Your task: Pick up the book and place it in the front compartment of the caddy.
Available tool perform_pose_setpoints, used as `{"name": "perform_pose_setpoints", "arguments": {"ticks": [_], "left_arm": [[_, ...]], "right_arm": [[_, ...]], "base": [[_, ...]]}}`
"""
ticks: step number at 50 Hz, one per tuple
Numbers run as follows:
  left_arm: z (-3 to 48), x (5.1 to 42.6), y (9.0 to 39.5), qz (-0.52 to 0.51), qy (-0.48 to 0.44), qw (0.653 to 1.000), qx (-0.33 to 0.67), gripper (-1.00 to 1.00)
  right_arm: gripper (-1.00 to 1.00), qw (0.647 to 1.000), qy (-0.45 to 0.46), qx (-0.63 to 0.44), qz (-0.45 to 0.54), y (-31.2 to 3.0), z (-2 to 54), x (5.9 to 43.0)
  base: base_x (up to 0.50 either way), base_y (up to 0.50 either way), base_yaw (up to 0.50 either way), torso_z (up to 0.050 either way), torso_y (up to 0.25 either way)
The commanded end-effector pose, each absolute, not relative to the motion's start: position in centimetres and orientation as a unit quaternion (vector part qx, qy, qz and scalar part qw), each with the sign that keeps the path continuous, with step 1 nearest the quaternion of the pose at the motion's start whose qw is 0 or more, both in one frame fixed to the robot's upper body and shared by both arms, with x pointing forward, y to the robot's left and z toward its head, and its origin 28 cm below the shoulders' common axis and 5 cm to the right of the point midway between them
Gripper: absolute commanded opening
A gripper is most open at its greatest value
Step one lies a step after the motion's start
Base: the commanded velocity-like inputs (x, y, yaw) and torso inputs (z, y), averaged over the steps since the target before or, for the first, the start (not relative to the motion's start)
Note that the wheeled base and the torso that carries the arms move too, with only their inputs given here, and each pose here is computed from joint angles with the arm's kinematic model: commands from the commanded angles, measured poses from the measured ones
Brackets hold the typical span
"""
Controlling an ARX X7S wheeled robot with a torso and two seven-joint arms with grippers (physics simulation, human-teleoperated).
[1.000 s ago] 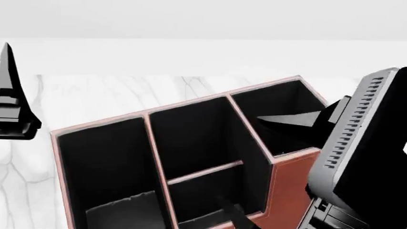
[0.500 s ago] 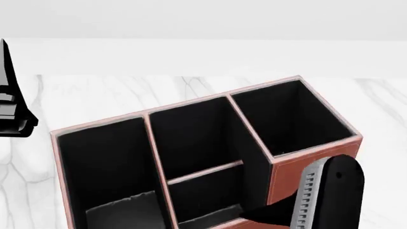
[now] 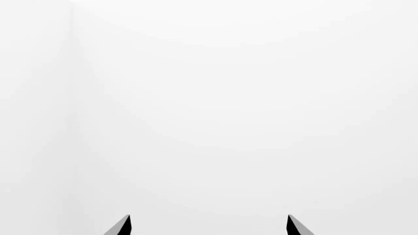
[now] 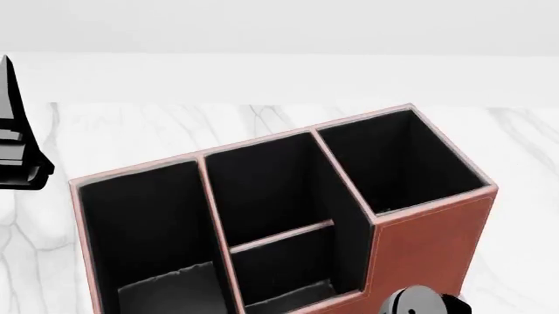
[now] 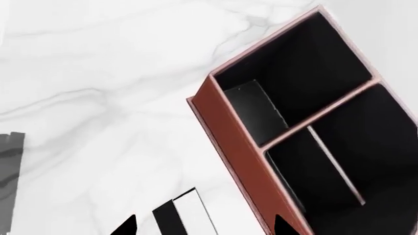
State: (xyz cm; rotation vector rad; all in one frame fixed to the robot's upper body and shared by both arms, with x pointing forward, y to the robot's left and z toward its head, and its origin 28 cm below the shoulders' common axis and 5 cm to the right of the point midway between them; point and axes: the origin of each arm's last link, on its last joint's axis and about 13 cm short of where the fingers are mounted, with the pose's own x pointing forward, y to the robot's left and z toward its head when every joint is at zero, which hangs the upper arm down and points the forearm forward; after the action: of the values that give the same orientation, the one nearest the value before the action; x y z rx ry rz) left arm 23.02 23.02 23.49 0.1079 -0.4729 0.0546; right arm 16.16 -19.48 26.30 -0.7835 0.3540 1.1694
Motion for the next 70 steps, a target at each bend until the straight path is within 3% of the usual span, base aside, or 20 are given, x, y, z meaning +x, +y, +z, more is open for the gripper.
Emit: {"name": "perform_pose_setpoints", "arguments": {"ticks": [1, 27, 70], "left_arm": [[23.6, 23.0, 23.2, 0.029, -0.24, 0.969, 0.043, 1.0], [23.6, 23.2, 23.4, 0.031, -0.24, 0.969, 0.042, 1.0], [23.5, 23.1, 23.5, 0.034, -0.238, 0.97, 0.042, 1.0]], "right_arm": [[1.0, 0.74, 0.181, -0.362, 0.537, -19.6, 25.8, 16.5], [1.0, 0.75, 0.198, -0.342, 0.531, -19.5, 24.4, 19.9], [1.0, 0.733, 0.266, -0.326, 0.534, -19.2, 19.7, 21.2]], "base": [[0.0, 0.0, 0.0, 0.0, 0.0], [0.0, 0.0, 0.0, 0.0, 0.0], [0.0, 0.0, 0.0, 0.0, 0.0]]}}
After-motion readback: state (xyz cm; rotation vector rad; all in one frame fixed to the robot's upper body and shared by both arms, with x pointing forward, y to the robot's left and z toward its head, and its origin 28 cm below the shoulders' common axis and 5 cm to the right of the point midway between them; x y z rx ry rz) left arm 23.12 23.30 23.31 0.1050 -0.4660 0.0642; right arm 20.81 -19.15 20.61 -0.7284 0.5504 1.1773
